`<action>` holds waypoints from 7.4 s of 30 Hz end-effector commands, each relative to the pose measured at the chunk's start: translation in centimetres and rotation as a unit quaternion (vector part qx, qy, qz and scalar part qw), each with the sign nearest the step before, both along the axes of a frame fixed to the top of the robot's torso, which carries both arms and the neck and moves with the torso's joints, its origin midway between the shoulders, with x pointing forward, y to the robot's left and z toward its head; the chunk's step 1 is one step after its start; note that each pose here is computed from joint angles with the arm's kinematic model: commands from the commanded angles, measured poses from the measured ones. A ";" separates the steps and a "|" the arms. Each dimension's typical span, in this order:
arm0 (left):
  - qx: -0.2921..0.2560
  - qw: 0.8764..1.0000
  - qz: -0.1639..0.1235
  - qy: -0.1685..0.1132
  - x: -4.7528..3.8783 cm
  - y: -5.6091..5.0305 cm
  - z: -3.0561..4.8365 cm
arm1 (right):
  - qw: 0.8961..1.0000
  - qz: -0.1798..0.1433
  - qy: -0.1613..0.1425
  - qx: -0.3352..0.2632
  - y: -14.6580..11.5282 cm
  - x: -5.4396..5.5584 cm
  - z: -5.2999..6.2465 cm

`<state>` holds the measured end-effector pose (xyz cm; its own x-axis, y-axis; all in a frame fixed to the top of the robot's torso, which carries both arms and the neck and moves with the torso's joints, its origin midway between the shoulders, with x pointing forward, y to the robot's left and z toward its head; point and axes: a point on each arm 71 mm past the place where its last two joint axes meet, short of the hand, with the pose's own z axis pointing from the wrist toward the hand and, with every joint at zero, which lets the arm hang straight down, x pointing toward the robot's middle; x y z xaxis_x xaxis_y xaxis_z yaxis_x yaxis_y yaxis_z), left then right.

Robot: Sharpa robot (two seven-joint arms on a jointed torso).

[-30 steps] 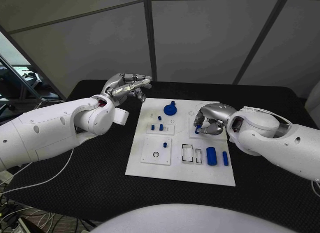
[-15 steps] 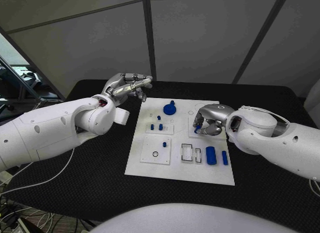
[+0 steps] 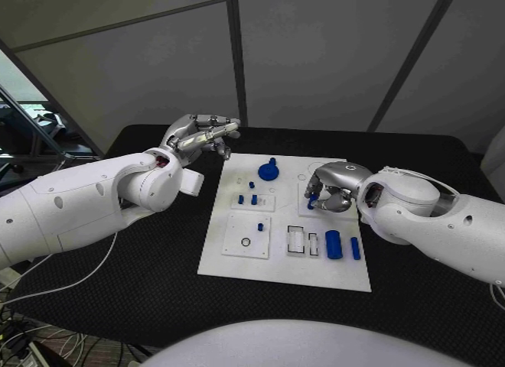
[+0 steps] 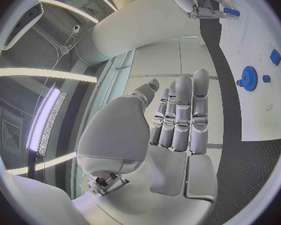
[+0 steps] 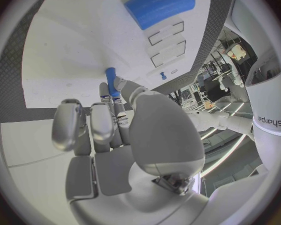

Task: Assemble the parts on the task board

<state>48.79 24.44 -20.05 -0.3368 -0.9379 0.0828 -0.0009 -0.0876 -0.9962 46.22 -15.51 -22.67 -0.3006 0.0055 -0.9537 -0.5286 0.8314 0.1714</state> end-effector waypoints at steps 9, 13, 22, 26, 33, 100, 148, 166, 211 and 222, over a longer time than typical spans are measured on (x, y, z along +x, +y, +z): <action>-0.004 1.000 -0.001 -0.004 0.09 0.0 0.10 | 0.994 0.020 -0.078 0.078 0.8 -1.6 2.7; -0.004 1.000 -0.001 -0.004 0.13 0.0 0.08 | 0.991 0.050 -0.079 0.099 2.3 -3.1 3.6; -0.005 1.000 -0.002 -0.004 0.27 -0.3 0.01 | 0.982 0.119 -0.049 0.137 7.4 -5.6 3.8; -0.005 1.000 -0.002 -0.004 0.31 -0.4 -0.01 | 0.979 0.146 -0.028 0.140 9.3 -6.7 2.7; -0.006 1.000 -0.005 -0.004 0.31 -0.5 0.00 | 0.977 0.166 0.005 0.130 10.9 -7.4 0.5; -0.005 1.000 -0.007 0.001 0.30 -0.5 -0.05 | 0.980 0.166 0.011 0.105 12.3 -7.1 -3.1; -0.001 1.000 -0.008 0.008 0.16 -0.3 -0.54 | 0.955 -0.254 0.132 0.080 -7.1 -8.5 -1.8; 0.000 1.000 -0.008 0.008 0.06 -0.1 -0.52 | 0.954 -0.253 0.156 0.045 -6.0 -9.2 -4.0; 0.000 1.000 -0.009 0.009 0.00 -0.2 -0.51 | 0.940 -0.259 0.130 0.177 -2.6 -10.2 -2.3; -0.001 1.000 -0.012 0.009 -0.01 -0.5 -0.50 | 0.945 -0.238 0.176 0.140 -0.1 -9.5 -3.7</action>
